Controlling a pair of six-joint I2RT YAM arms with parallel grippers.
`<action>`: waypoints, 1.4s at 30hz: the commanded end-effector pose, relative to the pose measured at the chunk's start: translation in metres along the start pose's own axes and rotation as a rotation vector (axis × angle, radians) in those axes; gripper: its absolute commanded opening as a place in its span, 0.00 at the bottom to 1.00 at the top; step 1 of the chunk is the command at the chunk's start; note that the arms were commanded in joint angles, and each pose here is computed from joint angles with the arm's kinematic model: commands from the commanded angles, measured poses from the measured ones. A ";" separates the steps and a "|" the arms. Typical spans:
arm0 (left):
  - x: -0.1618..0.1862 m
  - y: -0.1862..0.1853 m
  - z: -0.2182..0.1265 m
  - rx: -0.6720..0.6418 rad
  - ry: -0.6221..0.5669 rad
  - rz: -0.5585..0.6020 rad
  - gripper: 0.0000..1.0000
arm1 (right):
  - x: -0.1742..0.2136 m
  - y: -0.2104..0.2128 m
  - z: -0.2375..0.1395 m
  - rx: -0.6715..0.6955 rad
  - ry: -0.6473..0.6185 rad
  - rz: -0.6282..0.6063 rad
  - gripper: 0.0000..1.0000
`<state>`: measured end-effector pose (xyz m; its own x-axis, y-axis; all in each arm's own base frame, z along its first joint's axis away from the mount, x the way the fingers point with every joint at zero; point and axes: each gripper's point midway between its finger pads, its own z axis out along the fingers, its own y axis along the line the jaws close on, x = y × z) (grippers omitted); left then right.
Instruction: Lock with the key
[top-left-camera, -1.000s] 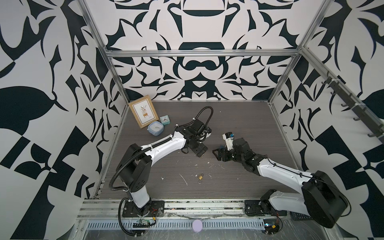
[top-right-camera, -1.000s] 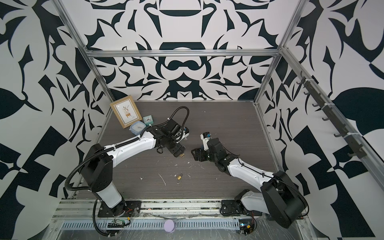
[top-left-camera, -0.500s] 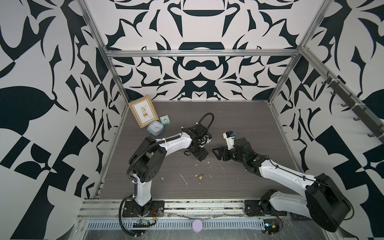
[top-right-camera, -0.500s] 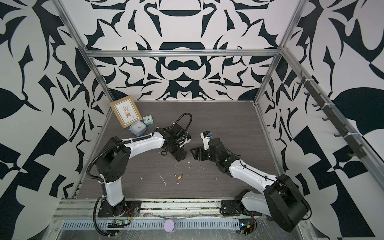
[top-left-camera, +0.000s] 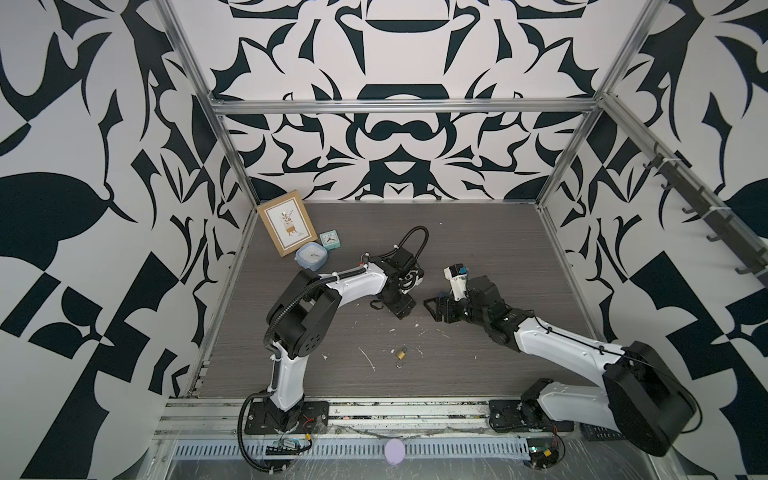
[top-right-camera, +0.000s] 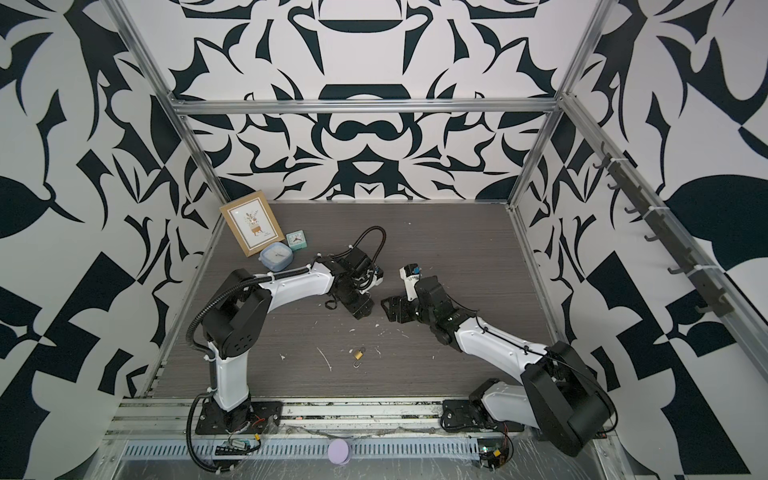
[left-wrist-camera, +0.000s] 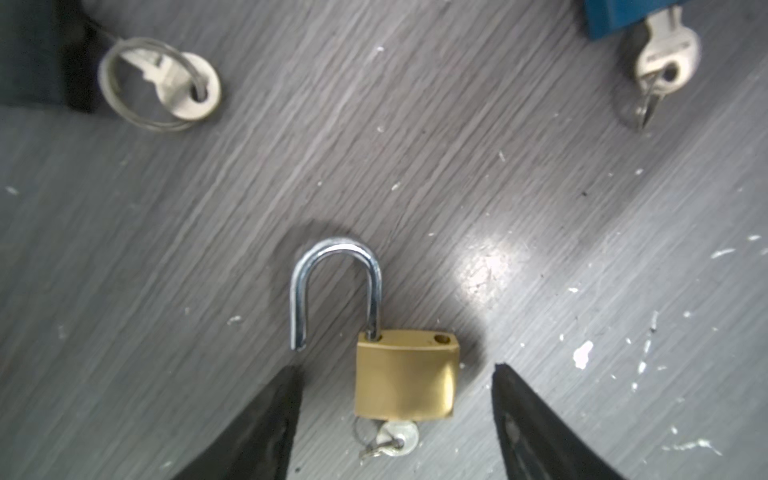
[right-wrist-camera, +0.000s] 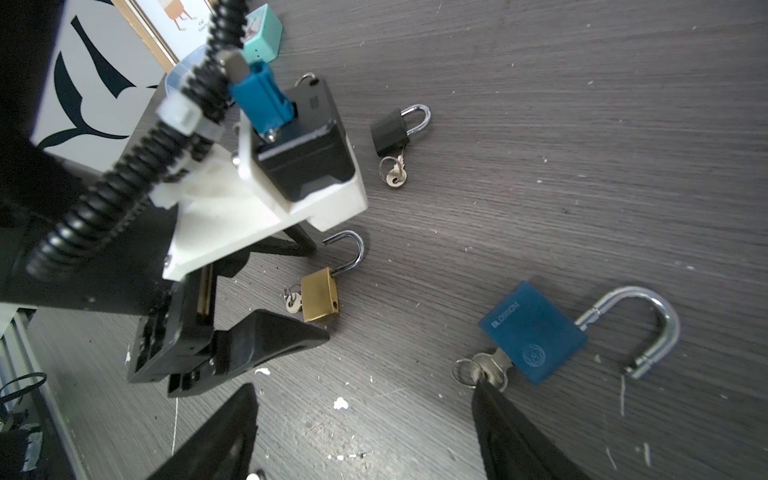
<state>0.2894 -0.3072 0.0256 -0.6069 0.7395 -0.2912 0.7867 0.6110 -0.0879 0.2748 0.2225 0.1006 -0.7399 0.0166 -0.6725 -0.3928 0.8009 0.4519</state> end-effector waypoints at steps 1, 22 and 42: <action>0.010 -0.002 0.008 0.022 0.055 0.000 0.71 | -0.020 0.012 -0.002 -0.027 -0.049 -0.018 0.83; 0.019 -0.006 0.003 -0.001 0.124 0.007 0.66 | -0.018 0.012 -0.004 -0.026 -0.047 -0.007 0.82; 0.012 -0.012 0.015 -0.045 0.157 0.046 0.58 | -0.016 0.007 -0.009 -0.009 -0.064 -0.010 0.83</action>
<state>0.2845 -0.3146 0.0220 -0.5829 0.7839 -0.2139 0.8052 0.5925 -0.0226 0.2770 0.2225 0.1119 -0.7208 0.0312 -0.6924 -0.4001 0.7970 0.4524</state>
